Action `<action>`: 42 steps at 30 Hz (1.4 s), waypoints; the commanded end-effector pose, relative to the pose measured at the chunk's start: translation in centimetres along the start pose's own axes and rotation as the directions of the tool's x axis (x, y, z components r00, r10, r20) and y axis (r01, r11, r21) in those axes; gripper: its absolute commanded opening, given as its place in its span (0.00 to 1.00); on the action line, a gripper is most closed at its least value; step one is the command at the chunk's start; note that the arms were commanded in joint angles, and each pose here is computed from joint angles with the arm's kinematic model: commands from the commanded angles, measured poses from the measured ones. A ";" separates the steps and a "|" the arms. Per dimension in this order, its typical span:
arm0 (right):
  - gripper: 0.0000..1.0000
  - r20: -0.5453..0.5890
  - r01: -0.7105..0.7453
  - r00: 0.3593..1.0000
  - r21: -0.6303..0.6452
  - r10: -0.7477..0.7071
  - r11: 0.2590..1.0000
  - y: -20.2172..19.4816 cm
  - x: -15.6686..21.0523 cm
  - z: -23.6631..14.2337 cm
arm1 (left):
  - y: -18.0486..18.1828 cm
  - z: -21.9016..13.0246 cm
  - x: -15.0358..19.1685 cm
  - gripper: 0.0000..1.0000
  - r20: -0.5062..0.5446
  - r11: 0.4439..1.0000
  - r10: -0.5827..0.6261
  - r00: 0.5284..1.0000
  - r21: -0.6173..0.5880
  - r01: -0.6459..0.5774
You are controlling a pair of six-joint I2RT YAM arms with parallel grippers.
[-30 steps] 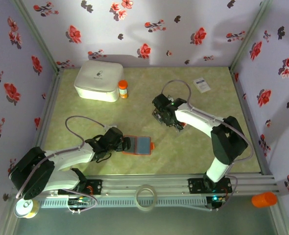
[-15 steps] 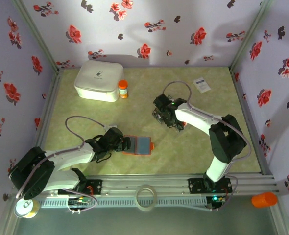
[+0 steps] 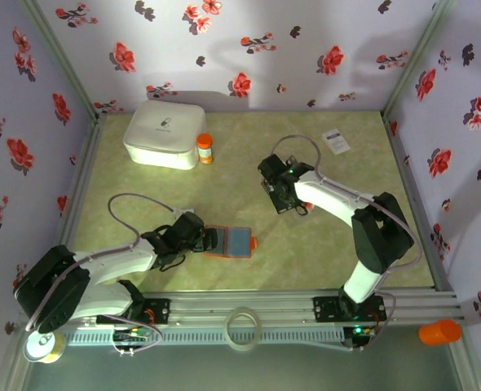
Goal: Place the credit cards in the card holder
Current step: Pick up the credit card from the storage box, then insert the credit card into the card slot.
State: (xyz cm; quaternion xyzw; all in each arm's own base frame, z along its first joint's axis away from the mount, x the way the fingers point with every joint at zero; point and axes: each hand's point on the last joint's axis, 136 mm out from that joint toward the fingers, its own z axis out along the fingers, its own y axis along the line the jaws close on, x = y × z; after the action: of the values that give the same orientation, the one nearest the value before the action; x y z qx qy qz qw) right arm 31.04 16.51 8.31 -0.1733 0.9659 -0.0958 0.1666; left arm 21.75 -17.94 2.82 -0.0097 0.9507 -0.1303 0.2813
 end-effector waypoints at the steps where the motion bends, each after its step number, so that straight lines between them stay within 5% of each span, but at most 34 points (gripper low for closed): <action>1: 0.00 0.027 0.017 1.000 -0.079 -0.015 0.997 0.5 -0.3 -2.0 | 2.5 0.2 1.7 1.00 -0.033 0.996 0.004 0.999 -0.087 -0.006; 10: 0.00 0.139 -0.082 0.981 -0.325 0.134 0.942 3.0 -2.2 -7.6 | 3.0 -0.2 1.7 1.00 -0.029 0.995 0.009 1.000 -0.099 -0.012; 16: 0.00 0.145 -0.191 0.914 -0.669 0.379 0.718 8.2 -2.8 -10.4 | 3.2 -0.4 1.6 1.00 -0.034 0.993 0.026 0.999 -0.118 -0.030; 20: 0.00 0.099 -0.242 0.857 -0.790 0.506 0.564 11.0 -2.4 -10.7 | 3.2 -0.7 1.4 1.00 -0.045 0.989 0.046 0.998 -0.135 -0.051; 26: 0.00 0.091 -0.242 0.820 -0.840 0.565 0.486 14.2 -1.0 -10.2 | 3.2 -0.9 1.1 1.00 -0.056 0.982 0.078 0.995 -0.166 -0.086; 42: 0.00 0.088 -0.264 0.788 -0.846 0.609 0.463 17.0 2.3 -6.3 | 2.5 -0.6 1.3 1.00 -0.080 0.974 0.115 0.990 -0.185 -0.128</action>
State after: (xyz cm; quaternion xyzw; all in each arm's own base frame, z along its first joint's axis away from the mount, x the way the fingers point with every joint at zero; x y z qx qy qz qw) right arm 21.06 31.82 8.76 -0.0033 0.8756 0.4132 0.2503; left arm 20.72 -15.90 2.06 0.0129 0.9646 -0.0449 0.2595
